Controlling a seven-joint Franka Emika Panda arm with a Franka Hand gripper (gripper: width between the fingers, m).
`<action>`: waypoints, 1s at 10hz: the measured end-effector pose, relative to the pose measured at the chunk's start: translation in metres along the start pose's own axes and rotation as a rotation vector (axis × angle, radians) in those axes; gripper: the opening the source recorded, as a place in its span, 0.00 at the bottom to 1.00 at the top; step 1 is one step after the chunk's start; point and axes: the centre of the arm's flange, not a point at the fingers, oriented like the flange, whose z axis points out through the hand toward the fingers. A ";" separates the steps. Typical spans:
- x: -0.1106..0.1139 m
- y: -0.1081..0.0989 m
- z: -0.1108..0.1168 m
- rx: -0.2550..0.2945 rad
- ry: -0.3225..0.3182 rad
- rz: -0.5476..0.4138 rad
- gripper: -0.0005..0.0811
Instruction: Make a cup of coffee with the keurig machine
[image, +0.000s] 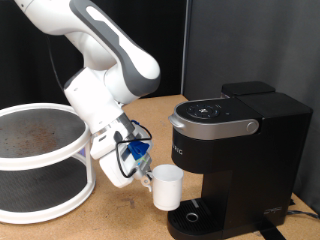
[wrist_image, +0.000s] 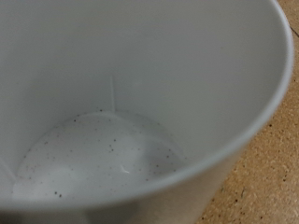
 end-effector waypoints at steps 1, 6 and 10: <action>0.004 -0.002 0.005 0.002 0.007 -0.002 0.09; 0.017 -0.013 0.025 0.018 0.012 -0.022 0.09; 0.018 -0.021 0.039 0.019 0.007 -0.034 0.09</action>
